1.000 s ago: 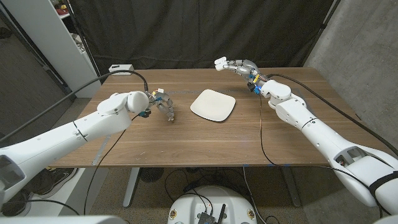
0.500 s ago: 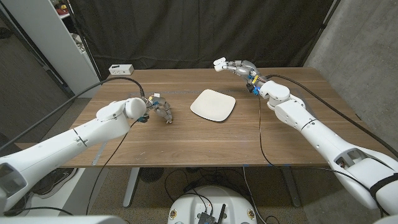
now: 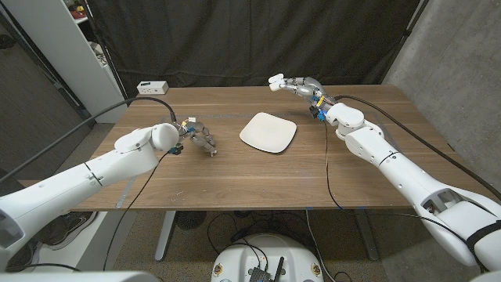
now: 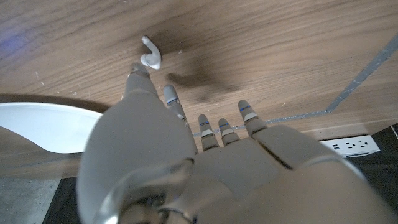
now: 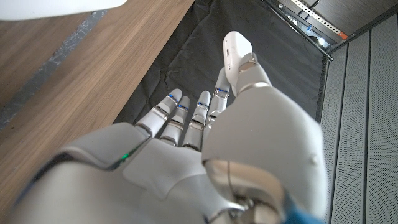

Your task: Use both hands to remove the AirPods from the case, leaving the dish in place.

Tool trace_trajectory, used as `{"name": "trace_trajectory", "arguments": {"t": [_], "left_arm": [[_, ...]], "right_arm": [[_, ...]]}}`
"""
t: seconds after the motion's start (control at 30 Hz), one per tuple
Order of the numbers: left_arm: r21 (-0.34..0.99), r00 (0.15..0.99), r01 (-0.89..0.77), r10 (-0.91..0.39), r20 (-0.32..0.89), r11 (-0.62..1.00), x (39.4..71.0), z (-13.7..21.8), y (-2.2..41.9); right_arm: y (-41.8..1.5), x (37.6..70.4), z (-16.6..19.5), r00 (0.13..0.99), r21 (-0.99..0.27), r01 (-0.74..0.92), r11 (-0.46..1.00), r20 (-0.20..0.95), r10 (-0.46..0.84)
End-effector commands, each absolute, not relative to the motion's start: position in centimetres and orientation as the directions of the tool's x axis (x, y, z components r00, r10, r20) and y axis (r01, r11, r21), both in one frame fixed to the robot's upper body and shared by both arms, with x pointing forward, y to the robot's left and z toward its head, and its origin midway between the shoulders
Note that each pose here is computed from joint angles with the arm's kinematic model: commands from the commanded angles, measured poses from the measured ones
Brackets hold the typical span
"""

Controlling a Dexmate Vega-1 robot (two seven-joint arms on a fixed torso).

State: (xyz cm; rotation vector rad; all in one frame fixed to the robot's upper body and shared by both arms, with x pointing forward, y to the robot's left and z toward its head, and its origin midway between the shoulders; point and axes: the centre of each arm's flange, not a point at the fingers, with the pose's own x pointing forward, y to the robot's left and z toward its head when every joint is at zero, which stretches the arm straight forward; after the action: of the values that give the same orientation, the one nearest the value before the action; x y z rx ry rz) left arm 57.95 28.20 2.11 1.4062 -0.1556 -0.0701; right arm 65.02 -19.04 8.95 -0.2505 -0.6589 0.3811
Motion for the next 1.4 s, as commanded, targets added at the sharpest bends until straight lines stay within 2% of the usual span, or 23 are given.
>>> {"name": "trace_trajectory", "arguments": {"t": [0.03,0.1,0.33,0.57,0.8,1.03,1.4], "left_arm": [[0.937,0.927,-0.276,-0.199,0.319,0.216,55.3,6.0,28.1],[0.878,0.863,-0.399,-0.216,0.457,0.265,54.7,6.6,27.8],[0.805,0.755,-0.498,-0.295,0.585,0.323,53.5,9.4,25.9],[0.78,0.704,-0.534,-0.34,0.623,0.326,52.9,11.5,24.3],[0.802,0.705,-0.551,-0.387,0.595,0.23,52.3,14.4,22.4],[0.799,0.67,-0.566,-0.451,0.59,0.203,52.0,16.8,20.6],[0.753,0.587,-0.564,-0.478,0.654,0.339,53.5,16.8,19.5]], "right_arm": [[-18.8,64.8,9.1,0.715,-0.347,-0.257,0.902,0.56,0.419],[-18.7,64.8,9.1,0.715,-0.349,-0.248,0.904,0.563,0.414],[-18.9,64.6,9.0,0.714,-0.349,-0.241,0.905,0.569,0.409],[-19.2,64.5,9.1,0.711,-0.351,-0.239,0.905,0.572,0.409],[-19.3,64.3,9.2,0.706,-0.361,-0.25,0.899,0.567,0.424],[-18.9,64.1,8.9,0.701,-0.364,-0.269,0.892,0.561,0.44],[-18.1,63.6,8.2,0.706,-0.401,-0.231,0.887,0.558,0.436]]}}
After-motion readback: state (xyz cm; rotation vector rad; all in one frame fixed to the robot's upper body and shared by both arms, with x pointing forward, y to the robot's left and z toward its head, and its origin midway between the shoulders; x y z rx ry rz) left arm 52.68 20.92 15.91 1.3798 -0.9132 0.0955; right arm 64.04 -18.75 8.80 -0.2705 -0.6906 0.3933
